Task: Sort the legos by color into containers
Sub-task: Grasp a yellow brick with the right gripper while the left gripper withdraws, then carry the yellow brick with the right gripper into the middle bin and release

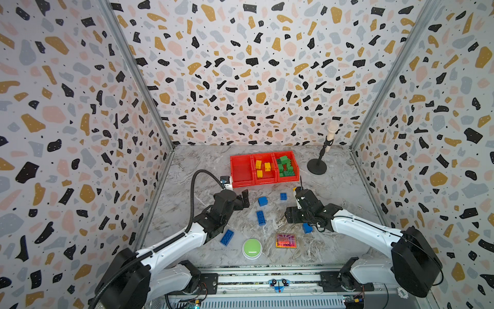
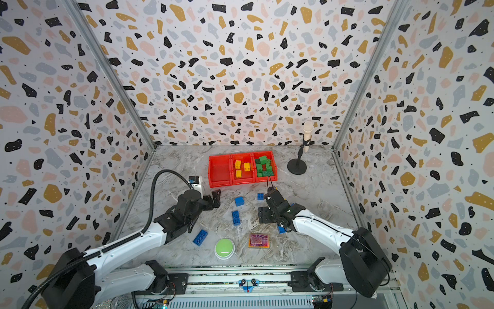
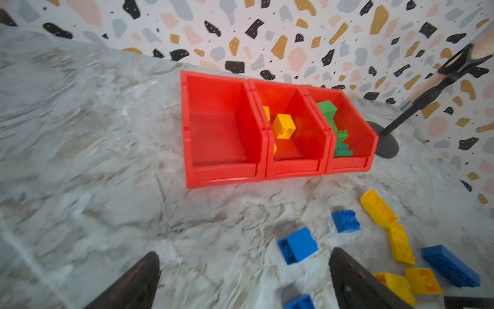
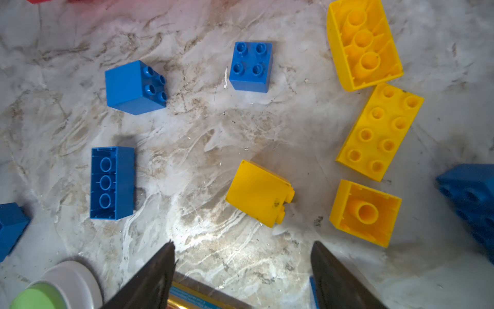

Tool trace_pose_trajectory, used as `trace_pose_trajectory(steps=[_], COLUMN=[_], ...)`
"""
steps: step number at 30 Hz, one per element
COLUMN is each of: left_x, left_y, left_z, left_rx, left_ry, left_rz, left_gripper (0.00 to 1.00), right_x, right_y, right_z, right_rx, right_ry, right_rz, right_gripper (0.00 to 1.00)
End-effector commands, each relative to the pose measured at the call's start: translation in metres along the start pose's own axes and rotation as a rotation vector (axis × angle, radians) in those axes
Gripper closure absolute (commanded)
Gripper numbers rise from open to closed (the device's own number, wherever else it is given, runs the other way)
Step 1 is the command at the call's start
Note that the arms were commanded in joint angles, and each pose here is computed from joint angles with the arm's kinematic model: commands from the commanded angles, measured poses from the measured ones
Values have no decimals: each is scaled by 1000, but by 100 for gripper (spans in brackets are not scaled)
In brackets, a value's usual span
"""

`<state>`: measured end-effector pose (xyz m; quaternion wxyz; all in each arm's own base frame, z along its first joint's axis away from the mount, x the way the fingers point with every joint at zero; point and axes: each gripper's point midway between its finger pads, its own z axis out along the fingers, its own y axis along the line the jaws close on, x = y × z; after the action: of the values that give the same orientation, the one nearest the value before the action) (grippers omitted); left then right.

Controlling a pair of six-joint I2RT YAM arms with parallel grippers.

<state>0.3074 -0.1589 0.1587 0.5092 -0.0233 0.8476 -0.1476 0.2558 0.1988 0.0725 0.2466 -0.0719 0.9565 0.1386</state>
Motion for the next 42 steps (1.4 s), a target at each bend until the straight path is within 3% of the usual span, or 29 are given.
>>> trace_pose_trajectory(steps=[1,10,20,25,34,42], left_x=[-9,6,7,8,8,8], left_y=[18,41,52,57,62,53], left_z=[-18,-36,-45,-48,-52,-49], left_rx=[-37,-79,-111,-133,-145,-106], left_ry=[-88,-94,-111,-114,-124,-105], left_rz=[-70,-82,-81,-77,-80,-84], left_gripper=[0,0,0,0,0,0], right_x=[-3,-7,-25,-23,-25,-109], right_y=[-4,-3,4,4,9,39], right_z=[6,24,40,54,51,16], right_rx=[53,86,106,132,127,68], right_ry=[-2,4,-1,45,57,-110], right_rz=[31,36,13,-4,-26,-91], right_gripper=[21,29,32,49,61,62])
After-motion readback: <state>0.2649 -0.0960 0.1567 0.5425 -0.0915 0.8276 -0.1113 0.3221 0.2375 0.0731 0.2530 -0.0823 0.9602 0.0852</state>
